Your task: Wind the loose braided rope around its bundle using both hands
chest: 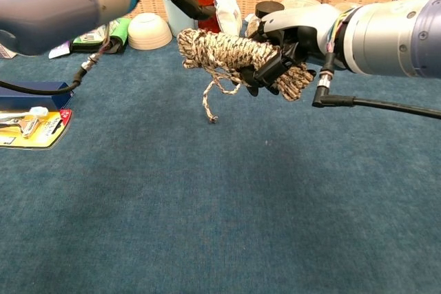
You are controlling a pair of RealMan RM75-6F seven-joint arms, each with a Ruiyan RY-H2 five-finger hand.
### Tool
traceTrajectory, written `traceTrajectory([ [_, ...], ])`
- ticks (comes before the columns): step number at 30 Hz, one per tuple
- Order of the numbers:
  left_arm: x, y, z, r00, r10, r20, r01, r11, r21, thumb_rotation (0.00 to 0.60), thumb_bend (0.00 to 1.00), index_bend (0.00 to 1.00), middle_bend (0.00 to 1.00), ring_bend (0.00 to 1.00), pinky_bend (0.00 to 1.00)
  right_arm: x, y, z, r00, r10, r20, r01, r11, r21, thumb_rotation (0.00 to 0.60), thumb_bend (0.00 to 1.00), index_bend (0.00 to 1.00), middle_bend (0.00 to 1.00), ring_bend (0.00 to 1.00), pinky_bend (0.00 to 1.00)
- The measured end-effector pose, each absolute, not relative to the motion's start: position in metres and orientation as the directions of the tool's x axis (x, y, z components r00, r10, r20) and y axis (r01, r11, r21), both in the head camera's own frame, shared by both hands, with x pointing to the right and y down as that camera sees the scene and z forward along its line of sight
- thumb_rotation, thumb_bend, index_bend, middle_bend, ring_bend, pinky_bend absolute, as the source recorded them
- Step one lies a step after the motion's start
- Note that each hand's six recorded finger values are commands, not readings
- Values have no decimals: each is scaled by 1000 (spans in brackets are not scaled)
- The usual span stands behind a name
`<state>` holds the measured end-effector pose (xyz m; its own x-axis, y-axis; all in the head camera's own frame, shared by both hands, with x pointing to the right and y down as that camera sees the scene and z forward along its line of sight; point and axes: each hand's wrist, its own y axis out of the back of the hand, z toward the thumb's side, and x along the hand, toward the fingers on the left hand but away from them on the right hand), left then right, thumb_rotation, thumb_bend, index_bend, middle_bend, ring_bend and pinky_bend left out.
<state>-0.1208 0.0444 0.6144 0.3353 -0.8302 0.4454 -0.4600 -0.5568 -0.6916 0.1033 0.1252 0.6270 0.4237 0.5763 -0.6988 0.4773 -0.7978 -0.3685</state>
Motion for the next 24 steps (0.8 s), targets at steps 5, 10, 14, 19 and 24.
traceTrajectory([
  [5, -150, 44, 593, 323, -844, 429, -443, -535, -720, 600, 374, 0, 0, 0, 0, 115, 114, 634, 385, 607, -695, 487, -774, -405, 600, 1000, 645, 644, 709, 977],
  [10, -192, 48, 572, 307, -844, 440, -367, -532, -763, 600, 373, 0, 0, 0, 0, 123, 102, 636, 360, 638, -680, 495, -749, -440, 600, 1000, 645, 644, 708, 977],
  [14, -230, 56, 562, 279, -842, 462, -286, -532, -797, 600, 373, 0, 0, 0, 0, 130, 95, 638, 347, 654, -672, 493, -737, -463, 600, 1000, 645, 644, 706, 976],
  [19, -284, 73, 559, 223, -843, 488, -204, -531, -823, 600, 373, 0, 0, 0, 0, 141, 89, 642, 323, 670, -669, 495, -722, -484, 600, 1000, 645, 644, 705, 976],
  [24, -324, 95, 568, 185, -833, 521, -186, -551, -814, 600, 373, 0, 0, 0, 0, 149, 88, 647, 303, 678, -670, 511, -709, -487, 600, 1000, 645, 644, 705, 975],
])
